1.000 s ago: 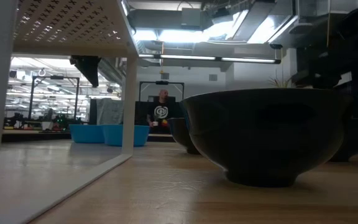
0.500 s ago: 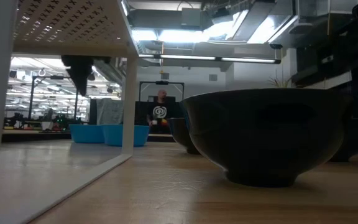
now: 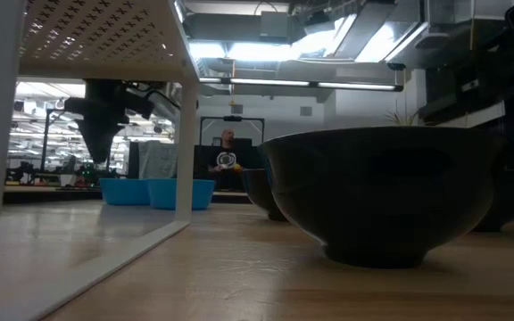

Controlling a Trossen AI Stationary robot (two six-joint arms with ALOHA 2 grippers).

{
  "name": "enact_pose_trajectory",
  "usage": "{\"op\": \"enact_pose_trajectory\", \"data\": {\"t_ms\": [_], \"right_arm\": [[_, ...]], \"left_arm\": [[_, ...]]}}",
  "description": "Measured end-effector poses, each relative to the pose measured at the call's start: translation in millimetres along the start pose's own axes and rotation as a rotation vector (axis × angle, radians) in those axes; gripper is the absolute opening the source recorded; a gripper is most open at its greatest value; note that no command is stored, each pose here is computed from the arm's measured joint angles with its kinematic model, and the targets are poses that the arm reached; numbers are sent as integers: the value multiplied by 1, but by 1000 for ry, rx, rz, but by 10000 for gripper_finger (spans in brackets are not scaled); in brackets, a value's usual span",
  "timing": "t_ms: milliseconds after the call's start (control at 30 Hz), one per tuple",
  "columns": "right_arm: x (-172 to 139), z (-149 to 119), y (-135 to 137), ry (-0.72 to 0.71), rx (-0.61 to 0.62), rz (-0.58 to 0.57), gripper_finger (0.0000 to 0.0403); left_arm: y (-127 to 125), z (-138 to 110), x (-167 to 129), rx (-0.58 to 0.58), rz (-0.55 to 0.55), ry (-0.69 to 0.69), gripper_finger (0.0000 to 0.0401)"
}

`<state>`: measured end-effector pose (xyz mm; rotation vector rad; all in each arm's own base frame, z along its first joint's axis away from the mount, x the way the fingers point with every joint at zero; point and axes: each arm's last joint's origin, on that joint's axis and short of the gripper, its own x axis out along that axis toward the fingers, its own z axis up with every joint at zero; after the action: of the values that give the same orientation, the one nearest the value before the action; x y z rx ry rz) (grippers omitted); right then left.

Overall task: Pick & Place Mini bowls
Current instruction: Stack the blue bowl on top of the left blue bowl on the shelf

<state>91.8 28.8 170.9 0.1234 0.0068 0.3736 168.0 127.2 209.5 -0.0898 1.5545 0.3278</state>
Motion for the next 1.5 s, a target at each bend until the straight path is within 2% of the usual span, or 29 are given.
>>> {"op": "enact_pose_trajectory", "data": {"t_ms": [267, 533, 833, 967, 1167, 1500], "right_arm": [[0, 0, 0, 0, -3, 0, 200], [0, 0, 0, 0, -24, 0, 200], [0, 0, 0, 0, -23, 0, 200], [0, 0, 0, 0, -24, 0, 200], [0, 0, 0, 0, -26, 0, 200], [0, 0, 0, 0, -26, 0, 200]], "left_arm": [[0, 4, 16, 94, 20, -9, 126], [2, 10, 31, 104, 58, 57, 113], [4, 19, 45, 130, 72, 62, 96], [5, 19, 44, 129, 97, 69, 73], [5, 17, 38, 105, 108, 44, 8], [4, 13, 25, 68, 112, -22, 1]]}}
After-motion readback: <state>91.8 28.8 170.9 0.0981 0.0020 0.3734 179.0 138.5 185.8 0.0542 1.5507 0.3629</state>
